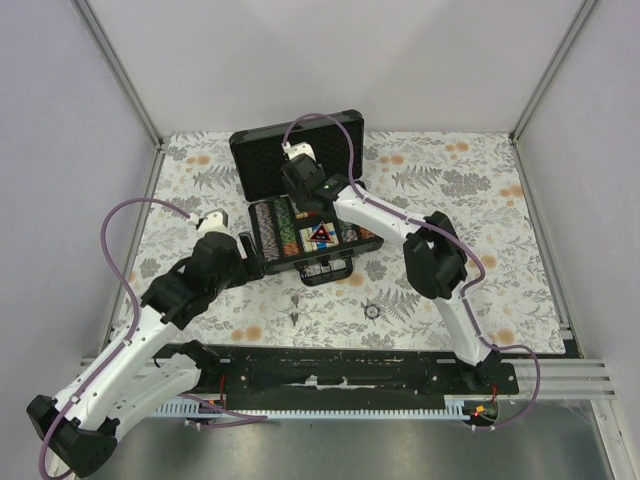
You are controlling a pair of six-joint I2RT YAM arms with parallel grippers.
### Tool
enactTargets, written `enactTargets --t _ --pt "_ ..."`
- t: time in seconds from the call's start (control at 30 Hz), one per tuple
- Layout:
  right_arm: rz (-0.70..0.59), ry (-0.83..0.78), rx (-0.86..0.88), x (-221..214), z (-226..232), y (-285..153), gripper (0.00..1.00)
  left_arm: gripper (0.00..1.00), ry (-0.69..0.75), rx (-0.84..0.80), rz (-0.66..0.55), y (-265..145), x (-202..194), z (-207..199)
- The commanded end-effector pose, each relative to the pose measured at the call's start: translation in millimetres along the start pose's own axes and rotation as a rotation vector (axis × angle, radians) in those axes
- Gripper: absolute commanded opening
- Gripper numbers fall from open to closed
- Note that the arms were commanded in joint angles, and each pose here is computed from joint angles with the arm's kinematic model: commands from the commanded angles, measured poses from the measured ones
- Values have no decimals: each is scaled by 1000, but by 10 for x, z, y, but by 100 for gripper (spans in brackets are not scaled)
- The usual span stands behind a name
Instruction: Pack up texas hold em set
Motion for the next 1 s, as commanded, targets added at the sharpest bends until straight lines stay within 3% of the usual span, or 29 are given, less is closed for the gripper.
enactTargets --t 0.0,0.57,0.97 --pt "-102 14 8 312 44 75 61 82 -26 -13 -27 -36 118 -42" --pt "-81 18 22 231 34 250 64 81 -45 -28 -20 -43 79 -55" --pt "-175 71 66 723 -3 -407 81 81 -45 -30 -34 -108 119 -41"
Point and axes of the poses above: each gripper's point midway between its finger pads, its own y axis out along the fingers, its own z axis along the line the jaws close on, x = y × z, the point moved 5 cm from there along -y, back along the fingers, and after that the axes turned 14 degrees about y, right-handed, at the moved point
